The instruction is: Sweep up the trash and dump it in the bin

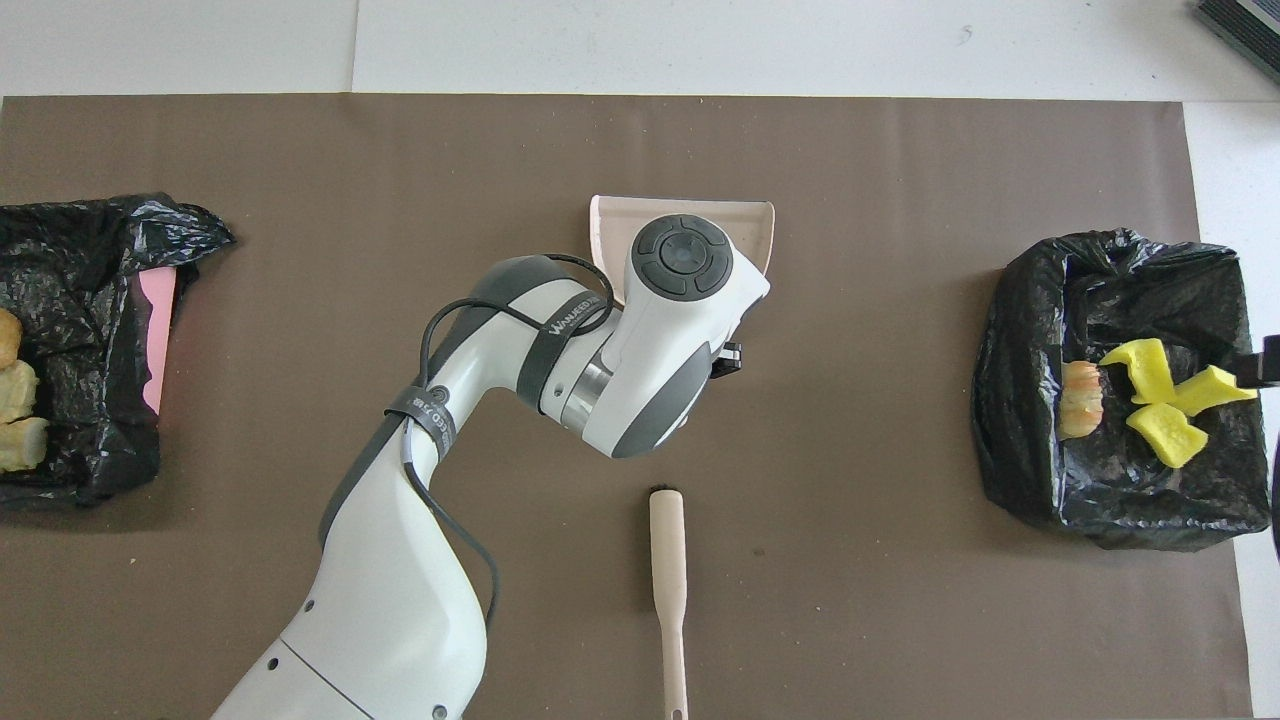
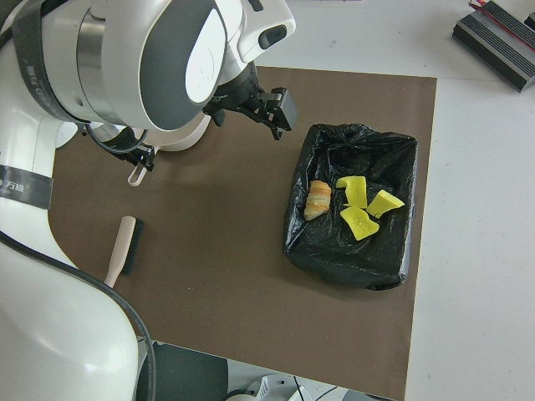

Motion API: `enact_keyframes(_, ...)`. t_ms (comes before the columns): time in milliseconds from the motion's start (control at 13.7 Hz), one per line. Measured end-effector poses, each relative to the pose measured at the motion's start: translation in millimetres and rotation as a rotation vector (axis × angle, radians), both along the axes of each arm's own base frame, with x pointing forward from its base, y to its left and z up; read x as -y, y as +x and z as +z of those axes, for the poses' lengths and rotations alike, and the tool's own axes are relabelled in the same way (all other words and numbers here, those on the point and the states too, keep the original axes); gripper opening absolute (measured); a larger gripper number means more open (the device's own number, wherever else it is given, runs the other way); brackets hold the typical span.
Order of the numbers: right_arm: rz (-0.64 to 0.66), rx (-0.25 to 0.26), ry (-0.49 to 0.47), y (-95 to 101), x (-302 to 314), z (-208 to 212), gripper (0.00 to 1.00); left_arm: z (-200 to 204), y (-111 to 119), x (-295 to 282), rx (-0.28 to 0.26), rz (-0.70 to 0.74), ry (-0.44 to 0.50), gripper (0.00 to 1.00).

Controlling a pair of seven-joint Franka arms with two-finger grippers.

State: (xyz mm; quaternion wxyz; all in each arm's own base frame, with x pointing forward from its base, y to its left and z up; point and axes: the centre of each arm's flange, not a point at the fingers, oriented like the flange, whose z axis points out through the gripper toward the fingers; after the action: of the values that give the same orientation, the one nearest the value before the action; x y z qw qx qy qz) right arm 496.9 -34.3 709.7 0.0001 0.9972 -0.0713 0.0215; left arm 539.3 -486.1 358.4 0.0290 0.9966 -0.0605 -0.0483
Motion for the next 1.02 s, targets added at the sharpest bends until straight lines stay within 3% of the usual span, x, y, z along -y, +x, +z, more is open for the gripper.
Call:
enact_keyframes(292, 0.004, -0.011, 0.008, 7.1, 1.2, -8.8, 1.0, -5.7, -4.2, -3.3, -0.021, -0.002, 0.018, 0.31)
enact_keyframes(511, 0.02, -0.038, 0.009, 15.0, -6.9, -22.8, 1.0, -0.6, -3.5, -9.7, -0.032, 0.002, 0.036, 0.61)
enact_keyframes(731, 0.041, -0.053, 0.009, 16.1, -17.9, -29.5, 1.0, 47.4, 4.1, -26.7, 0.029, 0.021, 0.02, 0.94)
enact_keyframes(804, 0.049, -0.055, 0.009, 16.2, -21.5, -30.5, 1.0, 68.4, 7.2, -39.9, 0.048, 0.038, 0.017, 1.0)
enact_keyframes(1023, 0.053, -0.057, 0.009, 16.1, -23.8, -31.2, 1.0, 122.3, 10.5, -98.6, 0.082, 0.08, 0.013, 1.0)
